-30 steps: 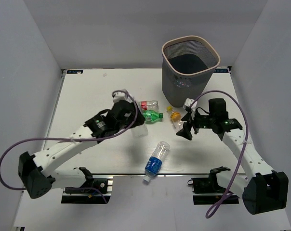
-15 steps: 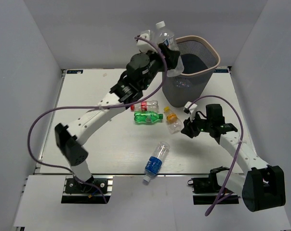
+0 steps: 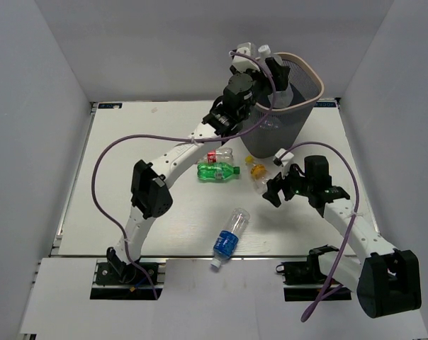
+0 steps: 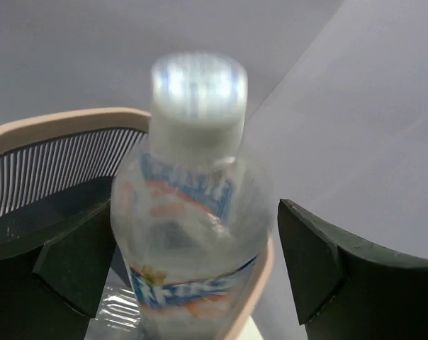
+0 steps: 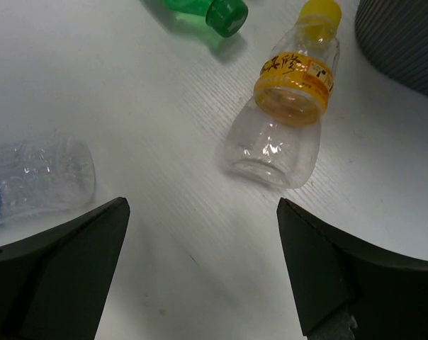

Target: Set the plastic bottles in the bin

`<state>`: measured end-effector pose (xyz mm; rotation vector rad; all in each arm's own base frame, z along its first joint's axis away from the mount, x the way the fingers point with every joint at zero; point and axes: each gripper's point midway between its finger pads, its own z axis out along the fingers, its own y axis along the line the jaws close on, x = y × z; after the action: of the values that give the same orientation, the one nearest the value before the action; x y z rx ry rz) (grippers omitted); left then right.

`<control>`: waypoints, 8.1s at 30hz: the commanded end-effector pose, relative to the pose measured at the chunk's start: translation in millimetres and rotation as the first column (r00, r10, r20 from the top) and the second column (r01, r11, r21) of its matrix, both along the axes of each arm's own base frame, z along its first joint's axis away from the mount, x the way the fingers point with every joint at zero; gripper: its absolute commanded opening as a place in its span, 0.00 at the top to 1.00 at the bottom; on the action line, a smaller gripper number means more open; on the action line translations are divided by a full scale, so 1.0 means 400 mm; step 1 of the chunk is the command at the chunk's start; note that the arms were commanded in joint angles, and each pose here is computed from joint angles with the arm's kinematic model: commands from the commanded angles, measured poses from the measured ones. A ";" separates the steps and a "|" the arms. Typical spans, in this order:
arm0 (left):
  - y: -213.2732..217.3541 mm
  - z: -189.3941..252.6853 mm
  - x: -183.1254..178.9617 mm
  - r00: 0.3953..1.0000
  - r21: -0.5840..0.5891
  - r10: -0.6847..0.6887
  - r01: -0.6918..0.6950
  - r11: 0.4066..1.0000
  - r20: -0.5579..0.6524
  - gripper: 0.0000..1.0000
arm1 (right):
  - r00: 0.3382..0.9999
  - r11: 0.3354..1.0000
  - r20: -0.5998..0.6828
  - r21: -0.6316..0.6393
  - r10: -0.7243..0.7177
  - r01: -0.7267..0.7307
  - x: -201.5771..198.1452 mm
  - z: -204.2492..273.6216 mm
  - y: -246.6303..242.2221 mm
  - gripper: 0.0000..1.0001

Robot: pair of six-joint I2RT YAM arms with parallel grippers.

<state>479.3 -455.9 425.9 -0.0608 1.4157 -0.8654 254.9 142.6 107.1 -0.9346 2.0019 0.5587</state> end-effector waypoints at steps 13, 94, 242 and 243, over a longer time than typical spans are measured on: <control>0.318 -0.046 -0.260 0.994 0.385 0.065 -0.029 0.923 -0.082 0.00 | 0.985 0.985 -0.008 0.013 -0.173 0.173 0.157 -0.042 0.011 0.10; 0.279 -0.936 -0.776 0.786 0.729 -0.026 0.585 0.355 -0.618 0.05 | 0.874 0.933 0.383 0.311 -0.299 0.183 0.284 0.628 0.008 0.11; 0.550 -0.611 -0.390 0.642 0.000 0.210 -0.311 0.950 -0.737 0.00 | 0.673 0.987 0.726 0.046 -0.140 0.155 0.397 0.801 0.079 1.00; 0.536 -0.579 -0.364 0.659 -0.009 0.202 -0.302 0.953 -0.725 0.00 | 0.664 0.984 0.731 0.060 -0.156 0.166 0.408 0.831 0.075 1.00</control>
<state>307.6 -217.3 153.1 -0.7476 2.1040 -0.5845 409.2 190.6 383.8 -0.9437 1.3678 0.0795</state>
